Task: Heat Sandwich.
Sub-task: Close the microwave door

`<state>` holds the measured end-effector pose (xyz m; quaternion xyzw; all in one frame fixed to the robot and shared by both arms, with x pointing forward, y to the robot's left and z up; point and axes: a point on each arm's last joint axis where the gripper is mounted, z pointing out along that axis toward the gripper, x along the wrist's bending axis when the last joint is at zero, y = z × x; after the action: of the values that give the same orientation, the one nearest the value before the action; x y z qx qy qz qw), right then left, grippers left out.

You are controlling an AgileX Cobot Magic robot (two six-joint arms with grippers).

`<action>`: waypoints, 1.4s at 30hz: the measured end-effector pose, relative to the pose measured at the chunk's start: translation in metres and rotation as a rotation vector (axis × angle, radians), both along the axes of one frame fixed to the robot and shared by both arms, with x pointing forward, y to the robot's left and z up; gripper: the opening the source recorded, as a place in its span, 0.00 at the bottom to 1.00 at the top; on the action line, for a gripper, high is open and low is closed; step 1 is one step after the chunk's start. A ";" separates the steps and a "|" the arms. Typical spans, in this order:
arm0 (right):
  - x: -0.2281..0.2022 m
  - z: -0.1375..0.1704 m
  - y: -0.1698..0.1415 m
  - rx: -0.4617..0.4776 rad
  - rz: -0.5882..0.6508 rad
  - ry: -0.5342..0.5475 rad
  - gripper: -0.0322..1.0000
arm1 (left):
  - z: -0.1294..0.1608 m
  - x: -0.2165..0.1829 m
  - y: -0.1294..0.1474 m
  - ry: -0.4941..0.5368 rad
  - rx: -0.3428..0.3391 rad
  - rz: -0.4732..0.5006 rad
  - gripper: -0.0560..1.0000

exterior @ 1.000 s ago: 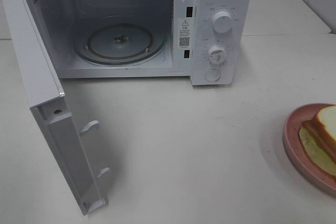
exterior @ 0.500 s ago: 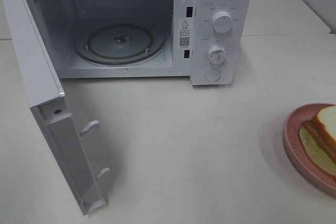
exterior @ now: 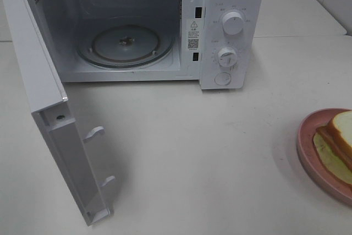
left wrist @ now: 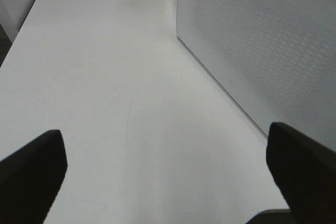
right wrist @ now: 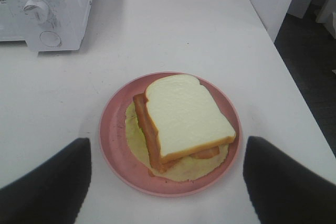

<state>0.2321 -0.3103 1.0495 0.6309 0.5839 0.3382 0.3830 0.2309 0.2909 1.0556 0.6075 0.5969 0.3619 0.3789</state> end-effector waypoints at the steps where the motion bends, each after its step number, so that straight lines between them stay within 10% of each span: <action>1: 0.000 0.000 0.000 0.000 0.000 0.000 0.78 | 0.000 0.000 0.000 0.000 0.000 0.000 0.98; 42: 0.000 0.000 0.000 0.002 0.001 0.000 0.78 | 0.015 0.003 0.000 -0.069 -0.027 0.014 0.98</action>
<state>0.2321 -0.3102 1.0494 0.6309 0.5839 0.3389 0.3823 0.2334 0.2910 1.0706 0.5854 0.5924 0.3774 0.4050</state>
